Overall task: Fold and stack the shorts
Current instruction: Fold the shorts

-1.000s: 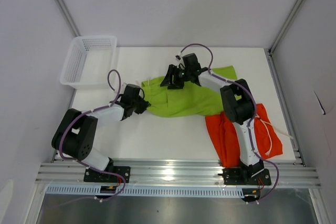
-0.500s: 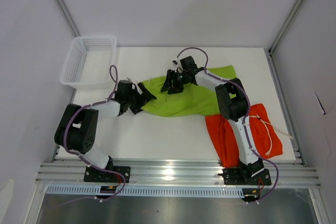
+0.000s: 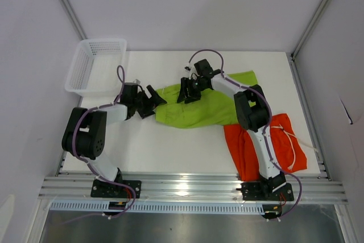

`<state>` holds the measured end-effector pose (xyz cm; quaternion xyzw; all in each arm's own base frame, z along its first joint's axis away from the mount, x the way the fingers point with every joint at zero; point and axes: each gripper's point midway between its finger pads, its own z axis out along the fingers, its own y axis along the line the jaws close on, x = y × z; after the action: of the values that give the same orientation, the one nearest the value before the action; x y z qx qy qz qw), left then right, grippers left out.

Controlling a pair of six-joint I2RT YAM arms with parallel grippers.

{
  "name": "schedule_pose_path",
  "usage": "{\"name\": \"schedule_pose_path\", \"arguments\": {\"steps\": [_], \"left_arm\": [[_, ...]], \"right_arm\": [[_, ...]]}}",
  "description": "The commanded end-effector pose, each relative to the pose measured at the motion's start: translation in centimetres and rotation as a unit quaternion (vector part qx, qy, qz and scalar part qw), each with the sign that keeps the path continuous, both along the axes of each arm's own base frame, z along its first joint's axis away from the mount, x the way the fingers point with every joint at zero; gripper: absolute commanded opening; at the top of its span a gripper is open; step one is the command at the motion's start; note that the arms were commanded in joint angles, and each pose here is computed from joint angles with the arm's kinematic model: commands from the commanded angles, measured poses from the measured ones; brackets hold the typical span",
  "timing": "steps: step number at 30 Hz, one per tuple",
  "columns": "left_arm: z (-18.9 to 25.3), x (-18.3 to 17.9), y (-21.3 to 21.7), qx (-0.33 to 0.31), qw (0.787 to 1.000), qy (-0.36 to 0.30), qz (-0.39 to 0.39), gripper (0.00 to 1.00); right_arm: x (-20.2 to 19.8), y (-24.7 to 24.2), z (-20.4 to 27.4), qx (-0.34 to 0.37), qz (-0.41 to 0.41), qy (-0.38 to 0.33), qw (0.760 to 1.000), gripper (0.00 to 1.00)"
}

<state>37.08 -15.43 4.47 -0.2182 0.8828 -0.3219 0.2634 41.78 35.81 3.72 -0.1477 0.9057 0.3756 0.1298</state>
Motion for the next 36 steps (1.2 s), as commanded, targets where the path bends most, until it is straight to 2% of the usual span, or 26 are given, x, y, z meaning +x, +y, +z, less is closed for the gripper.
{"name": "schedule_pose_path", "arguments": {"steps": [1,5,11,14,23,29,36], "left_arm": [[-0.7,0.1,0.3,0.012,1.000,0.006,-0.017,0.95],[-2.0,-0.6,0.2,0.006,1.000,0.021,-0.017,0.95],[-3.4,-3.4,-0.7,-0.047,0.998,0.044,-0.003,0.95],[-4.1,-4.1,0.0,-0.031,0.998,0.052,0.025,0.95],[-4.5,-5.5,0.5,-0.005,0.995,0.088,0.046,0.94],[-4.9,-8.1,1.0,-0.005,0.991,0.121,0.054,0.93],[-5.0,-6.9,-0.2,-0.041,0.991,0.114,0.060,0.92]], "right_arm": [[-1.8,-1.6,-2.8,-0.057,0.016,0.027,0.998,0.56],[-1.9,-1.5,-2.6,-0.051,0.019,0.029,0.998,0.56],[-1.3,-1.3,-2.2,-0.039,0.010,0.027,0.999,0.56],[-1.2,-1.1,-2.0,-0.036,0.009,0.026,0.999,0.56],[-1.3,-1.3,-2.4,-0.049,0.004,0.026,0.998,0.56],[-0.9,-1.0,-1.7,-0.043,0.002,0.022,0.999,0.56],[-1.0,-0.4,-1.5,-0.041,0.004,0.020,0.999,0.56]]}}
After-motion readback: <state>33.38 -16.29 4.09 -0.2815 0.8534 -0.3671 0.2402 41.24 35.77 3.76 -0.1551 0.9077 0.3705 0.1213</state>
